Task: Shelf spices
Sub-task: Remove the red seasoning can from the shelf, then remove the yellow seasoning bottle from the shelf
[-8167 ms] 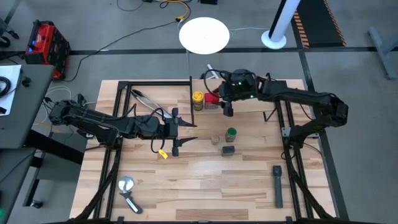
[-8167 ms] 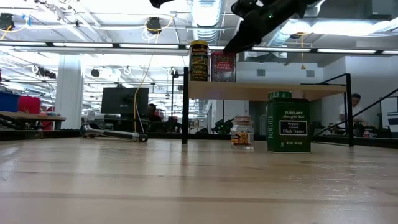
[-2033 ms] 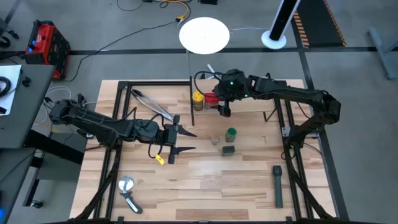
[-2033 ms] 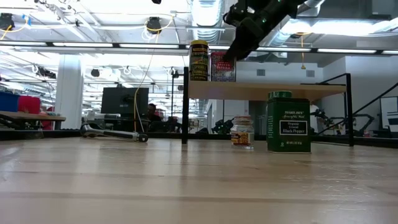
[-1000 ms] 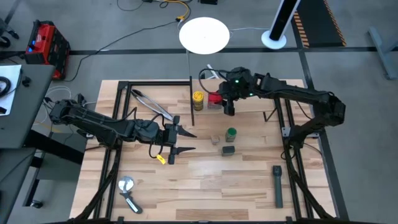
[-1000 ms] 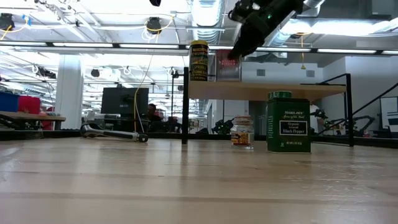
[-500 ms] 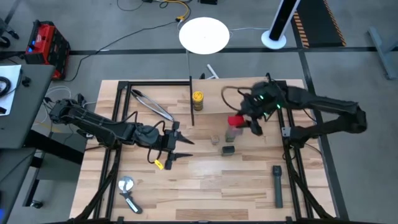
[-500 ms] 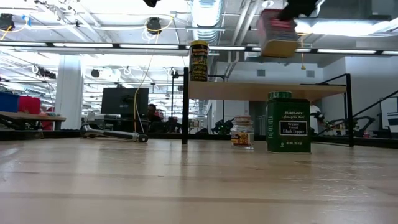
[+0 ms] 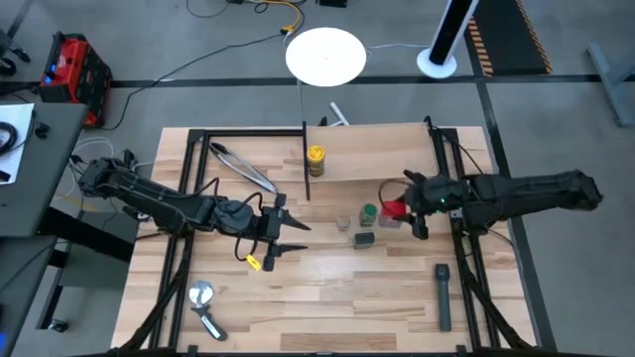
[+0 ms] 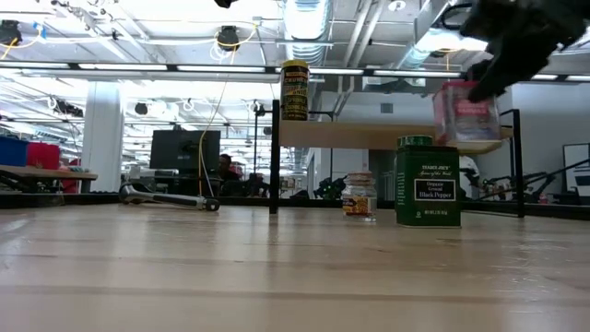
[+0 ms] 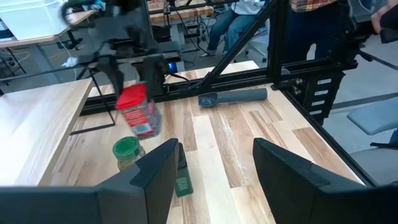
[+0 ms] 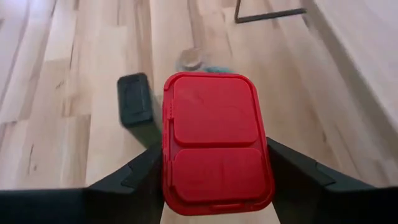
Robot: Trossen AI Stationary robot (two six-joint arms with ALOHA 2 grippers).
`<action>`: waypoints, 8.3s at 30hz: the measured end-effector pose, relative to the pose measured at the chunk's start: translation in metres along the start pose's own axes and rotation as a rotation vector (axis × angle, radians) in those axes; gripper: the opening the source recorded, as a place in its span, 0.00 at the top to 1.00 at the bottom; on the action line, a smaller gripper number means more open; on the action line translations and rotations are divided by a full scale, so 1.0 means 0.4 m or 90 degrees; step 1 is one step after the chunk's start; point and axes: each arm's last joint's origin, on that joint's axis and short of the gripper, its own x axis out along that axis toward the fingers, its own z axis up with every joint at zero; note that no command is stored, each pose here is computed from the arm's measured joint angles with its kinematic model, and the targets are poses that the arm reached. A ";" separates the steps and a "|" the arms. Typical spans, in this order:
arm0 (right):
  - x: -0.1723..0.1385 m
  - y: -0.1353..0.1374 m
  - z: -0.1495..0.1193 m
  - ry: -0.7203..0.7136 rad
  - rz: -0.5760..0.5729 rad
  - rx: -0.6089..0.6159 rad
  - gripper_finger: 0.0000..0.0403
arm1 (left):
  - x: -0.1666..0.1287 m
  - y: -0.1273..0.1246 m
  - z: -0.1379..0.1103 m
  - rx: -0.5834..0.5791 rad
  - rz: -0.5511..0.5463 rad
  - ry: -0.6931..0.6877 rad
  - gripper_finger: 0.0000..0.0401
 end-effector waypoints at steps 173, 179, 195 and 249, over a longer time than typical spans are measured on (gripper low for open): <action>0.025 0.180 0.101 -0.076 -0.175 -0.090 0.28 | 0.133 0.417 -0.173 -0.181 0.329 -0.012 0.54; 0.025 0.179 0.101 -0.078 -0.177 -0.089 0.28 | 0.142 0.378 -0.142 -0.147 0.299 -0.057 0.54; 0.034 0.148 0.115 -0.089 -0.227 -0.049 0.28 | 0.127 0.103 -0.062 -0.023 0.176 -0.027 0.54; 0.036 0.141 0.137 -0.123 -0.226 -0.053 0.28 | 0.196 0.004 -0.417 -0.086 0.259 -0.001 0.54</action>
